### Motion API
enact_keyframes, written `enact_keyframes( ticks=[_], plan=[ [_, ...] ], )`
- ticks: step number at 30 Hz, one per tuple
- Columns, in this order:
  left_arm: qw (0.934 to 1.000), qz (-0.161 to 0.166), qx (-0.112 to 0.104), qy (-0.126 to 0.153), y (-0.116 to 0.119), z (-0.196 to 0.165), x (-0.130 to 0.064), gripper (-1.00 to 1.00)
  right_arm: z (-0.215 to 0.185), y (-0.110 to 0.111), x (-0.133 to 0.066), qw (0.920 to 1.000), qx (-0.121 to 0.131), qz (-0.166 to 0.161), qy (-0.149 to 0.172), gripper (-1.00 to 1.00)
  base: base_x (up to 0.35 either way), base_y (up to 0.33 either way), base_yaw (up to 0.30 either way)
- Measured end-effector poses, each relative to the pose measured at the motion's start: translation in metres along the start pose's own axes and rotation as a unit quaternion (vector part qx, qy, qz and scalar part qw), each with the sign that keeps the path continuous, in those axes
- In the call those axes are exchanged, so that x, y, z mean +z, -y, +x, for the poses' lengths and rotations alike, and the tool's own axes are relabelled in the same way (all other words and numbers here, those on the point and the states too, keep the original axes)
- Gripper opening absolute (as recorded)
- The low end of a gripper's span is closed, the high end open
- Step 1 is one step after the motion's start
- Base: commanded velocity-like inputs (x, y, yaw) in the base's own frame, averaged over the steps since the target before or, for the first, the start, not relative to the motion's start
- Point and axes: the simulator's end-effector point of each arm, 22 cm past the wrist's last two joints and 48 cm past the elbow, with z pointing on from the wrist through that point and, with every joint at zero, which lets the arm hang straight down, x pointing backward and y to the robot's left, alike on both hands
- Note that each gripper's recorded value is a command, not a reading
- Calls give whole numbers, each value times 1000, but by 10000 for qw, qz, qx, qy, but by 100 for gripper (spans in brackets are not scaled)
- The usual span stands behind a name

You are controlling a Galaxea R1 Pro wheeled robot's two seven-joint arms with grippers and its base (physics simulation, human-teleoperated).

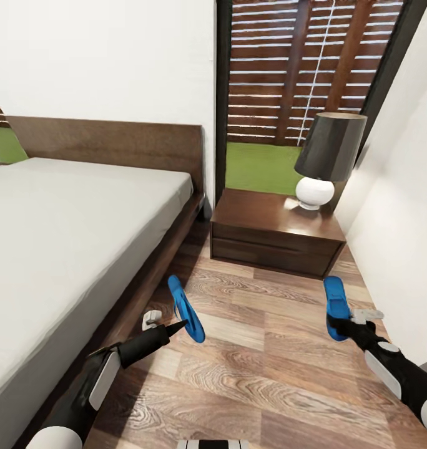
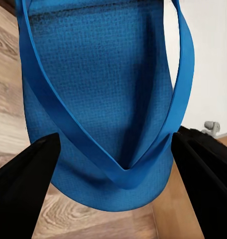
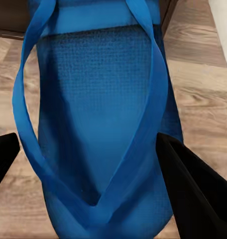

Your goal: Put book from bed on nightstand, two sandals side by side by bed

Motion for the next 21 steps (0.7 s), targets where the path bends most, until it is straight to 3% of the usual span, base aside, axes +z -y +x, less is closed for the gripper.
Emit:
enact_keyframes(
  ticks=[3,5,7,9,10,11,16,19,21],
  plan=[
    [10000,16,50,31,5,-4,-1,-100,-3,5,-3,9968,797,43,-41,-100,0,0,0],
    [10000,15,85,46,8,-7,-2,-100,10,10,-6,9898,1391,105,-304,-100,0,0,0],
    [9999,26,115,61,11,-9,-2,-100,24,9,-10,9833,1697,86,-646,-100,0,0,0],
    [9999,15,141,67,13,-10,-3,-100,41,5,-15,9774,1840,10,-1046,-100,0,0,0],
    [9999,-57,118,29,9,-6,-3,-100,58,-3,-20,9713,1932,-202,-1369,-100,0,0,0],
    [9999,-75,99,27,9,-6,-3,-100,61,-10,-23,9684,1989,-415,-1445,-100,0,0,0],
    [9999,-116,69,-12,10,-2,-4,-100,60,-56,-47,9407,2382,-1941,-1437,-100,0,0,0],
    [9998,-177,-29,-99,5,9,-5,-100,52,-71,-62,9249,2514,-2519,-1335,-100,0,0,0],
    [9993,-290,-111,-211,-5,22,-8,-100,48,-74,-67,9214,2535,-2658,-1268,-100,0,0,0]
  ],
)
